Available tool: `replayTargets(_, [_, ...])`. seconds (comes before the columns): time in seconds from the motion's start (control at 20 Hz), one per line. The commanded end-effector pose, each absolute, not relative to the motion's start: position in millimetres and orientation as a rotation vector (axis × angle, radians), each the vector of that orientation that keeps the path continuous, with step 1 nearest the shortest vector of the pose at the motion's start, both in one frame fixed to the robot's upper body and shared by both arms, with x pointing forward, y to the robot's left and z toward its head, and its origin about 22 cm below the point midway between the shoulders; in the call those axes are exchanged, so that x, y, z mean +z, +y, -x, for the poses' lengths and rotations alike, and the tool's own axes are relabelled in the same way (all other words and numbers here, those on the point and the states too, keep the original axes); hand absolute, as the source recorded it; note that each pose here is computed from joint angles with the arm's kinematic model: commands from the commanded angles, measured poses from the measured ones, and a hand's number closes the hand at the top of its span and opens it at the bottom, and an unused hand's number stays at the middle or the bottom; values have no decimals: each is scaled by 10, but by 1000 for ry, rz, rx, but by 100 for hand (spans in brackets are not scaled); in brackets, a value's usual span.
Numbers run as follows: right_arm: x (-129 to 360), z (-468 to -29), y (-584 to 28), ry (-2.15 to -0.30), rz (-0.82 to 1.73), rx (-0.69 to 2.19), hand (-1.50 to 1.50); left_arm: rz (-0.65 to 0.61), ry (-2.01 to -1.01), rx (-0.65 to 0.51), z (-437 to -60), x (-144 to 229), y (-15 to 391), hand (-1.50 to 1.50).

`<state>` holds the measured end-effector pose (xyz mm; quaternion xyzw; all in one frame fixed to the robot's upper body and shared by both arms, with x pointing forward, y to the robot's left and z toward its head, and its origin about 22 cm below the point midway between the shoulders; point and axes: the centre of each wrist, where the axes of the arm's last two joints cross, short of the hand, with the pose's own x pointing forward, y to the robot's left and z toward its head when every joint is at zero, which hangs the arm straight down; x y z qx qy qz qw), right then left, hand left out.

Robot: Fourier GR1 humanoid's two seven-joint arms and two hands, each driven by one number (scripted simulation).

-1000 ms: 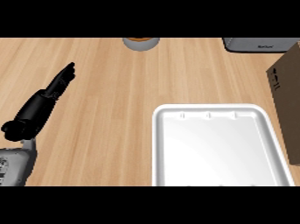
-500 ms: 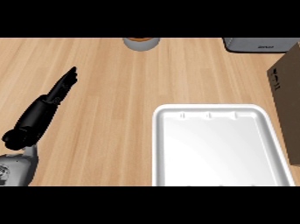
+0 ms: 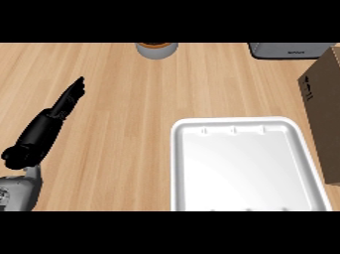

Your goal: Pick the sweet potato from the tray and place it in the cardboard box

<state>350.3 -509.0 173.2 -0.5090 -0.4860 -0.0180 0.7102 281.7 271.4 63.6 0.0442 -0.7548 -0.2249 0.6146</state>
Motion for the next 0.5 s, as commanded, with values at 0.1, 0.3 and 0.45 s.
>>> replayTargets(0.1, [1718,-3375,-5199,-1356,1037,-587,-150,-114,-1746,-513,-2812,690,2771,0])
replayTargets(0.3, [1458,-2995,-5485,-1362,1073,-736,-150,-91,-1732,-525,-2799,547,2652,0])
replayTargets(0.45, [1325,-2703,-5663,-1404,1098,-793,-150,-115,-1748,-518,-2892,584,2696,0])
